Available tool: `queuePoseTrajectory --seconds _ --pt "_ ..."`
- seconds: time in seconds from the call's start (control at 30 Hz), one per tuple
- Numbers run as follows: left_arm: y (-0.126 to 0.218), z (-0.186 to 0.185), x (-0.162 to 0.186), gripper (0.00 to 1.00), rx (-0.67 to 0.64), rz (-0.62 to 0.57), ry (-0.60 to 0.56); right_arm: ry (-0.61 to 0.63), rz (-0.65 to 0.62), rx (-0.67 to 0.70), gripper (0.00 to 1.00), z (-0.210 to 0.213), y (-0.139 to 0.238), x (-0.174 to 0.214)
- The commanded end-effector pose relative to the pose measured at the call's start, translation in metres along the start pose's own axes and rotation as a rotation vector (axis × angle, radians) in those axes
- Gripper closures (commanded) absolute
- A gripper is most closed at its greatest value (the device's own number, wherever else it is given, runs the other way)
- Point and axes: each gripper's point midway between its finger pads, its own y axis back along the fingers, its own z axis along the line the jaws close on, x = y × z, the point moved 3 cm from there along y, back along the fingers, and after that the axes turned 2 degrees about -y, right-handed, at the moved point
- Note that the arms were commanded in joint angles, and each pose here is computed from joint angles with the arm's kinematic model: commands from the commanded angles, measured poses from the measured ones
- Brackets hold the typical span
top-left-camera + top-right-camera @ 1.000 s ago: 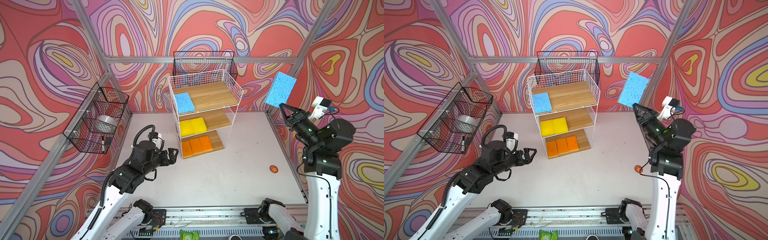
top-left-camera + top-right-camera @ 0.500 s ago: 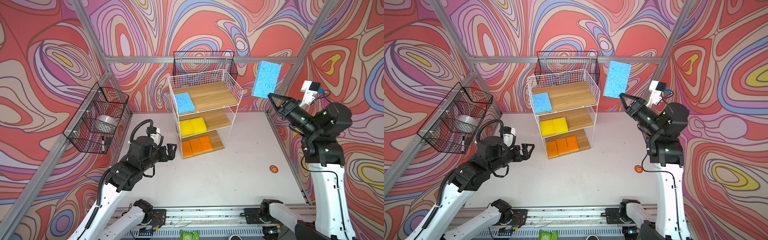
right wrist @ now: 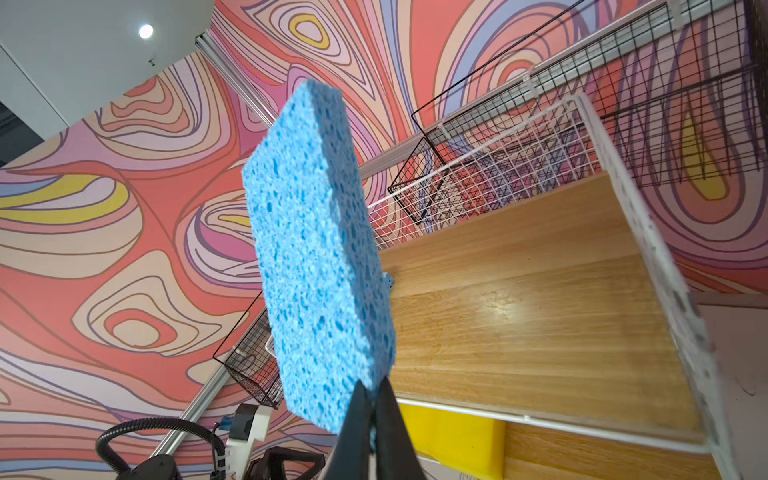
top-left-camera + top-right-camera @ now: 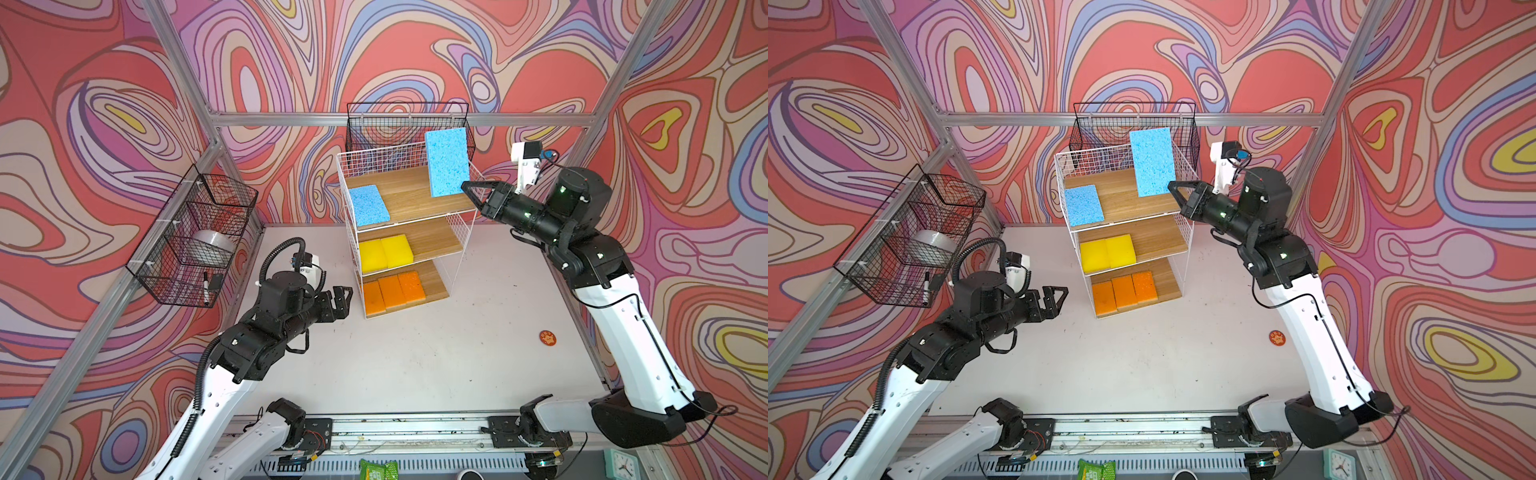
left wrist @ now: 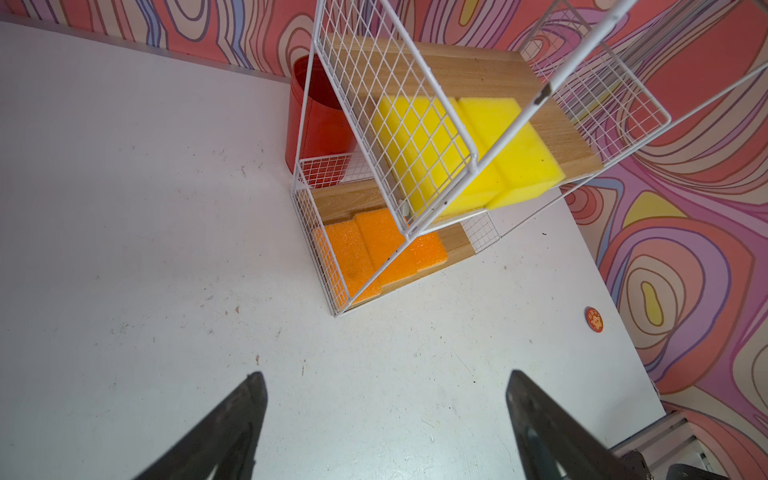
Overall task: Place and organize the cleaning sponges onto the shelf
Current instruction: 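Lift the blue sponge with the right gripper and carry it to the top shelf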
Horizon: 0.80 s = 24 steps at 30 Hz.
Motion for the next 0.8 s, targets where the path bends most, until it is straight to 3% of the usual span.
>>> queuePoseTrajectory --seconds 0.0,0.33,0.77 --pt "-0.004 0.006 0.005 0.09 -0.024 0.009 -0.015 0.070 -0.005 0.025 1.00 0.006 -0.003 0.001" --pt "-0.005 0.008 0.000 0.09 -0.038 -0.011 -0.010 0.150 0.131 0.038 1.00 0.019 -0.052 0.030" --pt "-0.001 0.016 0.007 0.09 -0.063 -0.017 -0.013 0.098 0.190 0.095 1.00 -0.006 -0.077 0.051"
